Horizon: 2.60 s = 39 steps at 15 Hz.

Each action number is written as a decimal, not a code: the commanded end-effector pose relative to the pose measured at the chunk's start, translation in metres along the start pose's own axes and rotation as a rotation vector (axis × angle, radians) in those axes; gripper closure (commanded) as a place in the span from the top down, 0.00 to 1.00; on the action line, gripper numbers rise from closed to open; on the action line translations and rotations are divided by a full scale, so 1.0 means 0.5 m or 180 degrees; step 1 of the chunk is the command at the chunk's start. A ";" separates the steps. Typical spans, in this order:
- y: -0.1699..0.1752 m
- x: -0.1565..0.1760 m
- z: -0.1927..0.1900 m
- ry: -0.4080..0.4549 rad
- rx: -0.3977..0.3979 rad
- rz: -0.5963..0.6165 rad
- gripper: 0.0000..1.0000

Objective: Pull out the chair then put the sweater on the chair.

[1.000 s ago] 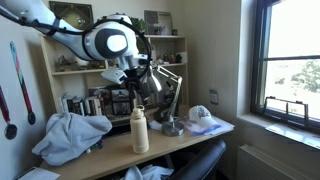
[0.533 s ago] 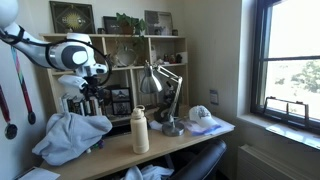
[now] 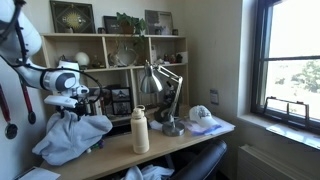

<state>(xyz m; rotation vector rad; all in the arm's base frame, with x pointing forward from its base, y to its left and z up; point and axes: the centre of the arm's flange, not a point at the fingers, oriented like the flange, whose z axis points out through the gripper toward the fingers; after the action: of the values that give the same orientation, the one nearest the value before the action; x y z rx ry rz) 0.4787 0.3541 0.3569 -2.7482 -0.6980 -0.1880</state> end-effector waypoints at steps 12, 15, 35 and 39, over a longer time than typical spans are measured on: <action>0.079 0.108 0.223 -0.0323 0.0099 -0.0578 0.29; 0.091 0.113 0.210 -0.0295 0.0095 -0.0511 0.07; 0.050 0.005 -0.173 0.0334 0.0802 -0.0070 0.07; 0.032 -0.024 -0.290 0.0742 0.1188 0.0003 0.07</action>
<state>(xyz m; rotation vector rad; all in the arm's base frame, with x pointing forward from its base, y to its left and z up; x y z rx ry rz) 0.5018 0.3169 0.4417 -2.3971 -0.6192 -0.2750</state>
